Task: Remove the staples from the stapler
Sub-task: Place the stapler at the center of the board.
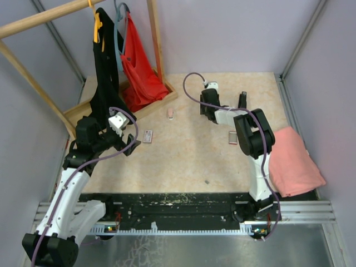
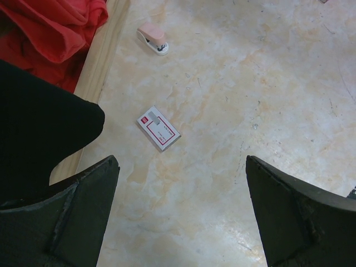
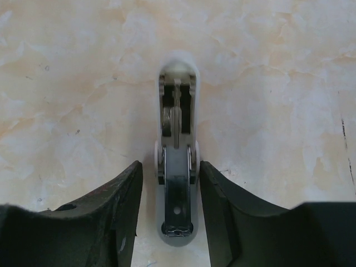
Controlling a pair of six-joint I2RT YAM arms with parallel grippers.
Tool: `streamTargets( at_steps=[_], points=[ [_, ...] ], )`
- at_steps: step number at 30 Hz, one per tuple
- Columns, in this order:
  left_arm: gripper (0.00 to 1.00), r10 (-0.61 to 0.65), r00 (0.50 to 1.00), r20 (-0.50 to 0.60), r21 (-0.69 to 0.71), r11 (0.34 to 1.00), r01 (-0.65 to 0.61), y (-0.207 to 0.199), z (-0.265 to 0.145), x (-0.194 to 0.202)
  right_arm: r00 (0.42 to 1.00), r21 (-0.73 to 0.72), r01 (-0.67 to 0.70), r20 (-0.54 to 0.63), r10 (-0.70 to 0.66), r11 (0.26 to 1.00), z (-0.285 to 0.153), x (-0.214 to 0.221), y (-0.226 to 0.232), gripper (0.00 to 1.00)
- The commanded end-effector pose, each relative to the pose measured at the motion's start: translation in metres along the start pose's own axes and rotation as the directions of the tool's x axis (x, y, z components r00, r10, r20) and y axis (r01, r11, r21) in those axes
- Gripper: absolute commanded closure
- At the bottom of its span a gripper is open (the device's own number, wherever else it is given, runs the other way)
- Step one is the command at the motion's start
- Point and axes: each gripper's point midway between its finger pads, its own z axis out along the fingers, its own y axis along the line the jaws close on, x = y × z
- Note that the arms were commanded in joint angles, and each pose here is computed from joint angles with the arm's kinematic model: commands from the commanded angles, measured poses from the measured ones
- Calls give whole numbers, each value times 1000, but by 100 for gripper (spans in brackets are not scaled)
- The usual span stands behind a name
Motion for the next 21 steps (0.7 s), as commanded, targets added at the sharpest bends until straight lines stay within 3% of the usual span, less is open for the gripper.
streamTargets(
  at_steps=[1, 10, 14, 19, 21],
  points=[
    [0, 13, 1000, 19, 4, 1000, -13, -1, -4, -5, 999, -29, -30, 14, 31, 999, -3, -12, 4, 52],
    [0, 10, 1000, 18, 3, 1000, -10, 0, -5, -5, 999, -31, -33, 38, 34, 999, -13, -25, 3, 49],
    [0, 10, 1000, 17, 5, 1000, -10, 0, -5, -6, 996, -49, -33, 78, 37, 998, -30, -45, 3, 39],
    [0, 14, 1000, 20, 6, 1000, -14, -1, -5, -6, 986, -80, 4, 168, 9, 997, -68, -76, -3, 15],
    [0, 15, 1000, 20, 9, 1000, -15, -2, -5, -6, 982, -89, 32, 188, -14, 996, -83, -77, -7, 12]
  ],
)
